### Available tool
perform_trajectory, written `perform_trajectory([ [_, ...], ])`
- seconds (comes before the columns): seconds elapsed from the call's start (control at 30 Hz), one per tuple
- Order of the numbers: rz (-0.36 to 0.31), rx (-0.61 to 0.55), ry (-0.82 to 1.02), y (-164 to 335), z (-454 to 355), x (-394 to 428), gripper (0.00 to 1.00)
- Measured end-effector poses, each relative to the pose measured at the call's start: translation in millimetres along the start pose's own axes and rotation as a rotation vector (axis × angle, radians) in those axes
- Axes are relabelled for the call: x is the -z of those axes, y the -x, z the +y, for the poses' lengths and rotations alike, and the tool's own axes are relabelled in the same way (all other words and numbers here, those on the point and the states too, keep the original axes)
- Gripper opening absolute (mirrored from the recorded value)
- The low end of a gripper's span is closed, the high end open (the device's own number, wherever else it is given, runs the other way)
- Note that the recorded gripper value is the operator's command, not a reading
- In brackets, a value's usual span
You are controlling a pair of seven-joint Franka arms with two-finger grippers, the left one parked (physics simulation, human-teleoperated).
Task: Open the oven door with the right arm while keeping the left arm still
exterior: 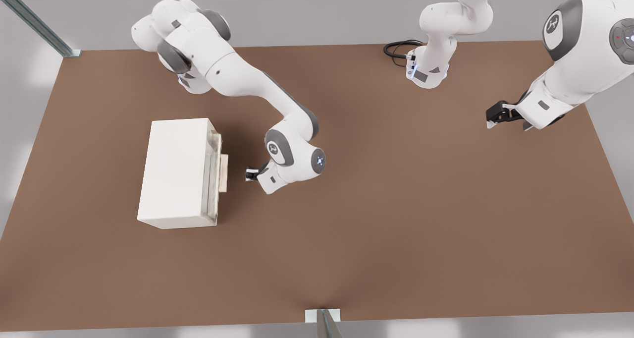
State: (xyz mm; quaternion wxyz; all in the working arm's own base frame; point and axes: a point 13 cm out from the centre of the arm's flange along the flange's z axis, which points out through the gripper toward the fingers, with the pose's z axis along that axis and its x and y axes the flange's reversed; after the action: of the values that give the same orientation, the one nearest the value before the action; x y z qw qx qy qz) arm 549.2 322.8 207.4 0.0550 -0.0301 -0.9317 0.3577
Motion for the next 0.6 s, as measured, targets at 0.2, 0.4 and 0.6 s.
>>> perform_trajectory([
  [0.2,0.292,-0.288,0.515,86.6,-194.0,-22.8,1.00],
  [0.4,0.199,-0.326,0.680,42.7,-339.8,-23.0,1.00],
  [0.6,0.087,-0.216,0.709,46.9,-351.9,-17.4,1.00],
])
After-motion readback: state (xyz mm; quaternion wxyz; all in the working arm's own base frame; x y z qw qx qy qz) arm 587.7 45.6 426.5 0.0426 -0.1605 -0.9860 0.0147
